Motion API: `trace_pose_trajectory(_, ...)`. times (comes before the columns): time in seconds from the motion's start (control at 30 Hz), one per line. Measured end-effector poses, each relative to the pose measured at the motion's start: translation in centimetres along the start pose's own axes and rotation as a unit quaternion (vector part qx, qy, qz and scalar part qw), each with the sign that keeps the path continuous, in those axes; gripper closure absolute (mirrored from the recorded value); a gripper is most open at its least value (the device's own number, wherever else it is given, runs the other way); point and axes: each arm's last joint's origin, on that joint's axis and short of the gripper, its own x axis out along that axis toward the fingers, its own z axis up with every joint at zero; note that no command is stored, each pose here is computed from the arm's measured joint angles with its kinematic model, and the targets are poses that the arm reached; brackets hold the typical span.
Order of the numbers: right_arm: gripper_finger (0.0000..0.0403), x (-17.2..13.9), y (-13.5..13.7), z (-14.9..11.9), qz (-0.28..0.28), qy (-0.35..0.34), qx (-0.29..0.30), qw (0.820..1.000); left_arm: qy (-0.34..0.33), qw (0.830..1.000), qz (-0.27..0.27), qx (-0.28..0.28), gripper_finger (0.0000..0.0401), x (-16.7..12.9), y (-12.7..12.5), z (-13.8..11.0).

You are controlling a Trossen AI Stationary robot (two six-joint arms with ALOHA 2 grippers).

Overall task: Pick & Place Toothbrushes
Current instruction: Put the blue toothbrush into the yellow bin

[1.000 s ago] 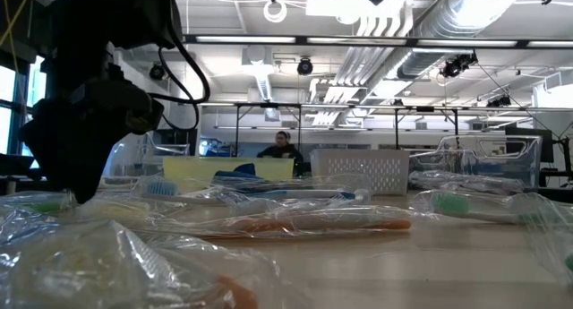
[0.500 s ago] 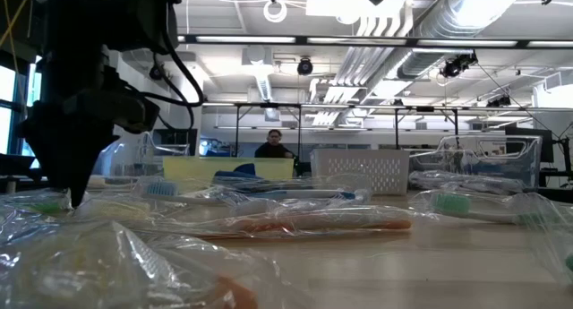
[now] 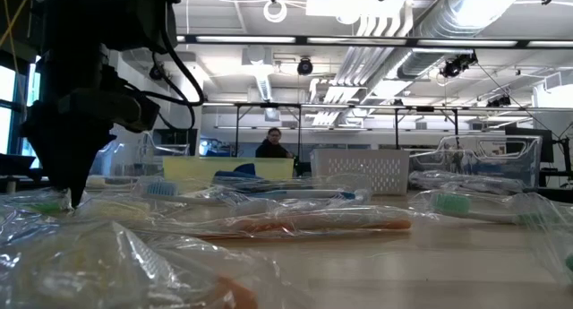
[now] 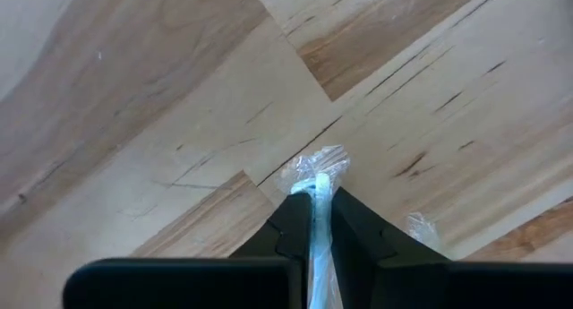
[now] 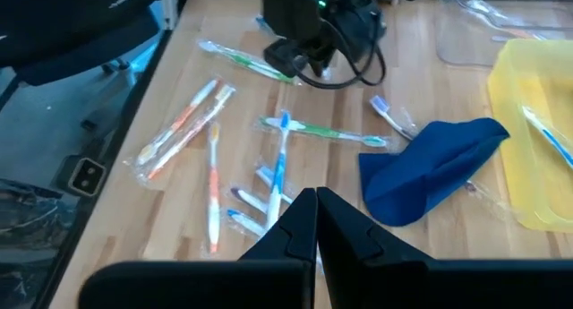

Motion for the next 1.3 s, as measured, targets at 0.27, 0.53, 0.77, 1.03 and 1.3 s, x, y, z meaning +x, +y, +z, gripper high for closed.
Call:
trace_pose_trajectory(0.27, 0.0401, -2.0, 2.0, 0.0, 0.026, -0.026, -0.023, 0.999, -0.065, 0.997, 0.01, 0.04, 0.0381, -2.0, -1.5, 1.1)
trace_pose_trajectory(0.53, 0.0401, -4.8, 3.5, -0.1, 0.051, -0.061, -0.023, 0.997, -0.122, 0.988, -0.037, 0.092, 0.0382, -6.1, -3.8, 4.0)
trace_pose_trajectory(0.77, 0.0401, -5.8, 4.6, -0.9, 0.069, -0.043, -0.025, 0.996, -0.232, 0.956, -0.055, 0.169, 0.0382, -12.2, -5.5, 7.9)
trace_pose_trajectory(1.03, 0.0401, -5.9, 6.0, -1.2, 0.068, -0.034, 0.004, 0.997, -0.355, 0.897, -0.024, 0.262, 0.0382, -19.5, -4.6, 12.9)
trace_pose_trajectory(1.3, 0.0401, -6.0, 6.7, -1.2, -0.006, -0.058, -0.004, 0.998, -0.412, 0.867, 0.001, 0.281, 0.0382, -22.0, -1.0, 17.9)
